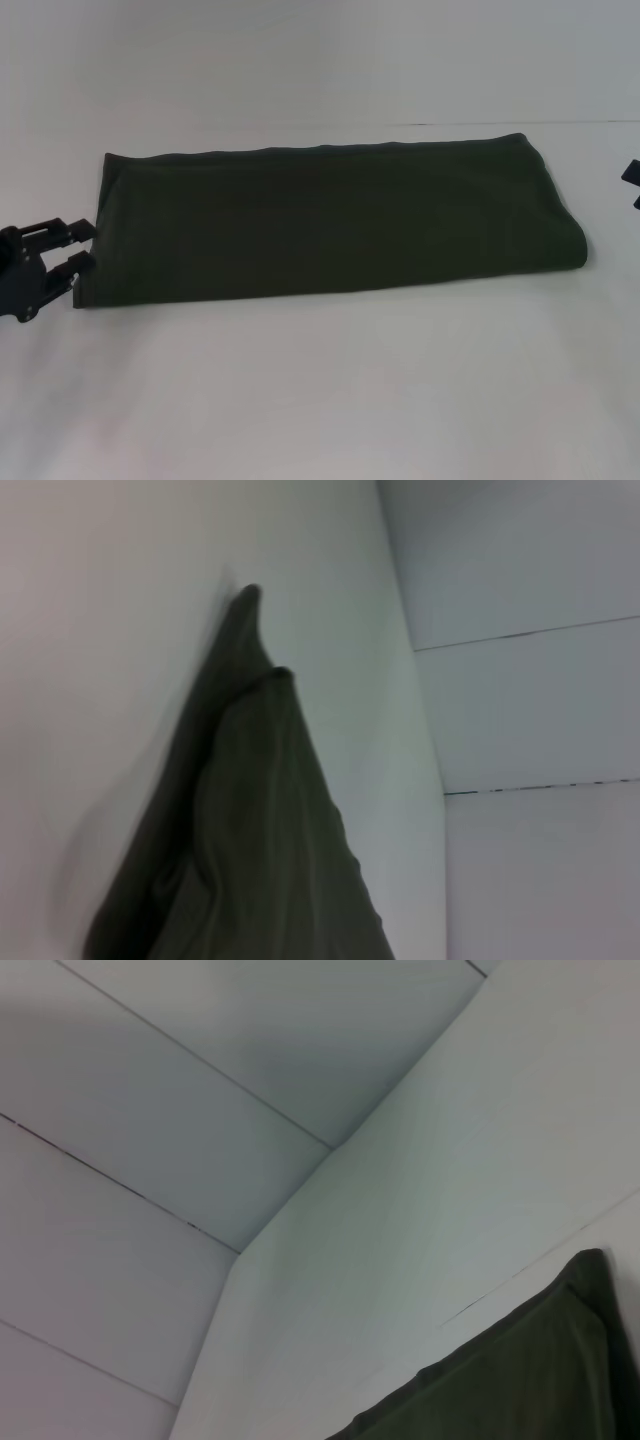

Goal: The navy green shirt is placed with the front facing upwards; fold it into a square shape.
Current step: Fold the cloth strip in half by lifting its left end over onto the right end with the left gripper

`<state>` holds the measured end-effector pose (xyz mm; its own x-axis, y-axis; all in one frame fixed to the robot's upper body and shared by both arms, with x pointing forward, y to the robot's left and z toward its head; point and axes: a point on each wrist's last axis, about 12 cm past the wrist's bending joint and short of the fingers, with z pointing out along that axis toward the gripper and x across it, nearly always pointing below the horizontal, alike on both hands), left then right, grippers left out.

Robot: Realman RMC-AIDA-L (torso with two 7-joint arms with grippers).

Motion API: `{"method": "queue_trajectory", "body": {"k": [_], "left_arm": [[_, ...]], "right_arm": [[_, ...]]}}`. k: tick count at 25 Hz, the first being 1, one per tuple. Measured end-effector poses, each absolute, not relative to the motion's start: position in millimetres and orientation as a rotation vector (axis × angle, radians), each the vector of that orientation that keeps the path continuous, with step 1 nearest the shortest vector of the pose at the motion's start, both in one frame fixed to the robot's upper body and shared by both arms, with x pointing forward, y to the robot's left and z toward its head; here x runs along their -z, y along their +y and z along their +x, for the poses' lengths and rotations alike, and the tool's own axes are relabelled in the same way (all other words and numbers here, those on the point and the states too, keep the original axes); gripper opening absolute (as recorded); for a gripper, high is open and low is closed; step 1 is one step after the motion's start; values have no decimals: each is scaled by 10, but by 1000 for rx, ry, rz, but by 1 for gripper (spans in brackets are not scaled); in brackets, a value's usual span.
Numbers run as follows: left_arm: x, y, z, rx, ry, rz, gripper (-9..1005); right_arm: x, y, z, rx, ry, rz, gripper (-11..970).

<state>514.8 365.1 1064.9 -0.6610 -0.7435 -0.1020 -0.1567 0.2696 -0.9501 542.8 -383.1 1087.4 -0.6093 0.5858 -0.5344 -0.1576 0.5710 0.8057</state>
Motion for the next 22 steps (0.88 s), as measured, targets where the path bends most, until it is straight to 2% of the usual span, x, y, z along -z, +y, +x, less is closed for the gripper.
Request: {"method": "queue_trajectory", "body": {"k": [10,16,22], "left_arm": [[-10543,3684,5080,1398,2034,-926,498],[-10460,3692,5068,1352,2059,-1002,674],[-10396,3708,5085,1316,2038,-1073,657]], "right_arm": [[-10871,-3821,5449,-1105,1956,332,747],[-10870,-3823,5448,-1104,1955,334,747],[-10866,-3826,5442,-1105,1954,337,747]]}}
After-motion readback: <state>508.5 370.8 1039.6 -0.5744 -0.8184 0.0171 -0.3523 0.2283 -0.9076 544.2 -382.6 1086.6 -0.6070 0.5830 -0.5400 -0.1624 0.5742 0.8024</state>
